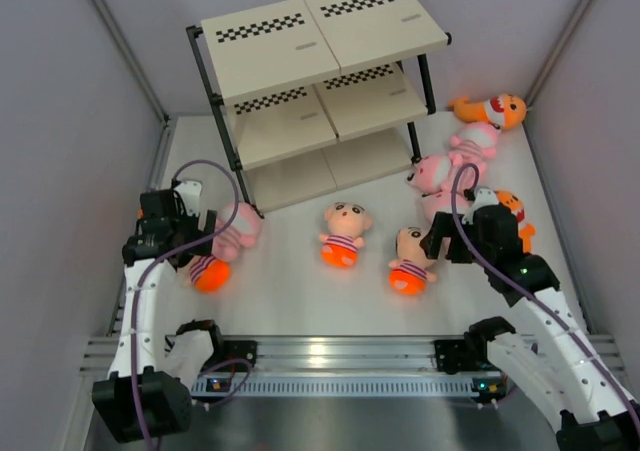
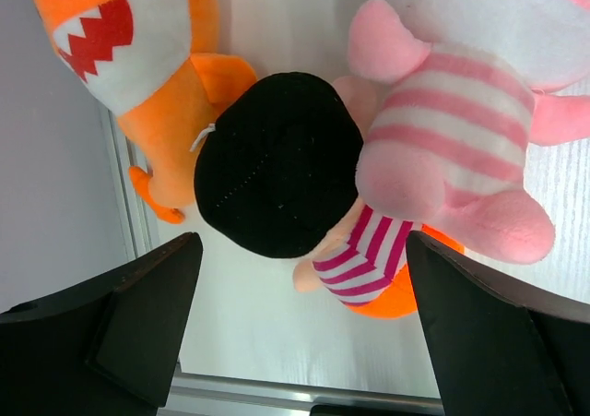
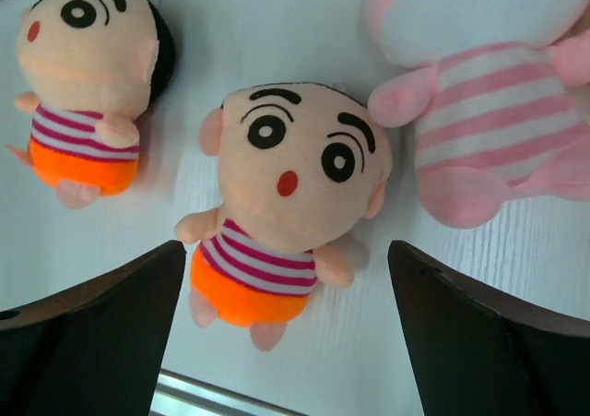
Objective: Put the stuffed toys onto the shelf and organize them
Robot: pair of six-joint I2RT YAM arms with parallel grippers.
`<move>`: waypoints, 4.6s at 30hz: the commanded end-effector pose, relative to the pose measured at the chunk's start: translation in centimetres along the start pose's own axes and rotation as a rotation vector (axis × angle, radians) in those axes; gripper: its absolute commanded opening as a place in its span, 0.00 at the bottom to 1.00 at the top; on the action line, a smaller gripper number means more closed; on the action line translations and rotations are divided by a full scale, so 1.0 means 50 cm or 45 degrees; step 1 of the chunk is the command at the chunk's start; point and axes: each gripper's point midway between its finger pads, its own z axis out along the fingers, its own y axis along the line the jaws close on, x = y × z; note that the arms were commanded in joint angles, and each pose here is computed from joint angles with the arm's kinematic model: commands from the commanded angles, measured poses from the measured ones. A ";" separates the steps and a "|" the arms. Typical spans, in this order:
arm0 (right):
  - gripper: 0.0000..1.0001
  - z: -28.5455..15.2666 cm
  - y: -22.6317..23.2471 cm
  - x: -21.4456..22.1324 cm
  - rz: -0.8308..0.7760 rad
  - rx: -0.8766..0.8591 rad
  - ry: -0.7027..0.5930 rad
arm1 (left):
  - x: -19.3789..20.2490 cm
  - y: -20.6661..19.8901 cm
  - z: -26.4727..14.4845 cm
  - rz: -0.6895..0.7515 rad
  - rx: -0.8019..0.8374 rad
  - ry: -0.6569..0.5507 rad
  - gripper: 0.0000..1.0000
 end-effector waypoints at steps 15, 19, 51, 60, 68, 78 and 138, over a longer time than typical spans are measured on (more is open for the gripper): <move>0.84 0.062 0.005 0.155 0.388 0.062 0.316 | -0.045 -0.048 -0.066 0.190 0.275 -0.038 0.98; 0.79 0.106 0.044 0.168 0.366 -0.007 0.327 | -0.049 -0.071 -0.075 0.183 0.353 -0.044 0.98; 0.00 -0.104 0.707 -0.110 -0.438 -1.281 0.042 | -0.239 -0.272 -0.362 0.390 1.296 -0.641 0.99; 0.00 -0.141 0.772 -0.075 -0.506 -1.445 0.089 | -0.238 -0.267 -0.345 0.415 1.266 -0.631 0.98; 0.32 -0.136 0.762 -0.097 -0.519 -1.376 0.015 | -0.251 -0.266 -0.355 0.402 1.276 -0.642 0.00; 0.66 -0.200 0.605 -0.203 -1.041 -1.034 -0.901 | -0.264 -0.252 -0.348 0.343 1.218 -0.595 0.00; 0.00 -0.299 0.563 -0.541 -2.107 -0.448 -1.173 | -0.329 -0.152 -0.377 0.274 0.785 -0.616 0.98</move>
